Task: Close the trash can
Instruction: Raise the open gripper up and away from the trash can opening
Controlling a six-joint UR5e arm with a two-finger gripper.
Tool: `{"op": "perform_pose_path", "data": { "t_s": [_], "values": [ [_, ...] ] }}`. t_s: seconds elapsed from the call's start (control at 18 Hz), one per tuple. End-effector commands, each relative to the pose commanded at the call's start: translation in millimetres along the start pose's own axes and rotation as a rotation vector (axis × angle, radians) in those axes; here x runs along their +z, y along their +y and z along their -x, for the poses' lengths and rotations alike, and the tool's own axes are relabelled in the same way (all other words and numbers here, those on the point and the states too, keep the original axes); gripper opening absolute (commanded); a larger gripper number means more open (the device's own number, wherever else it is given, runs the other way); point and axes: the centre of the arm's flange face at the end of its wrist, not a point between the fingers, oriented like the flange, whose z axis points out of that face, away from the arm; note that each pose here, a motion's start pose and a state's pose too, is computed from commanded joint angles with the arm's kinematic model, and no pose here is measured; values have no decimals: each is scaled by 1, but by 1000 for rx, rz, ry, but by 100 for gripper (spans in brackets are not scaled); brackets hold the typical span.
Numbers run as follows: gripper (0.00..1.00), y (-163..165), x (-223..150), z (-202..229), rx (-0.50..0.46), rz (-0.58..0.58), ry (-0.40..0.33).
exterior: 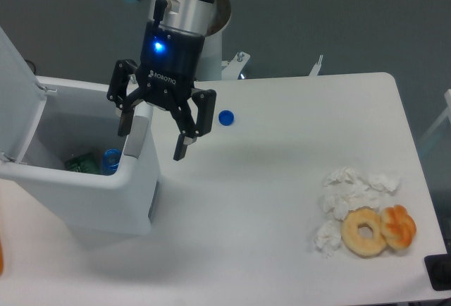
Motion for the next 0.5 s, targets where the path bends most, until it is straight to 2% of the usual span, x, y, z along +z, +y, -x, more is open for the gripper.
{"op": "perform_pose_path", "data": {
  "t_s": [0.5],
  "values": [
    [100,-14,-3,-3,51,-13,-9]
  ]
}}
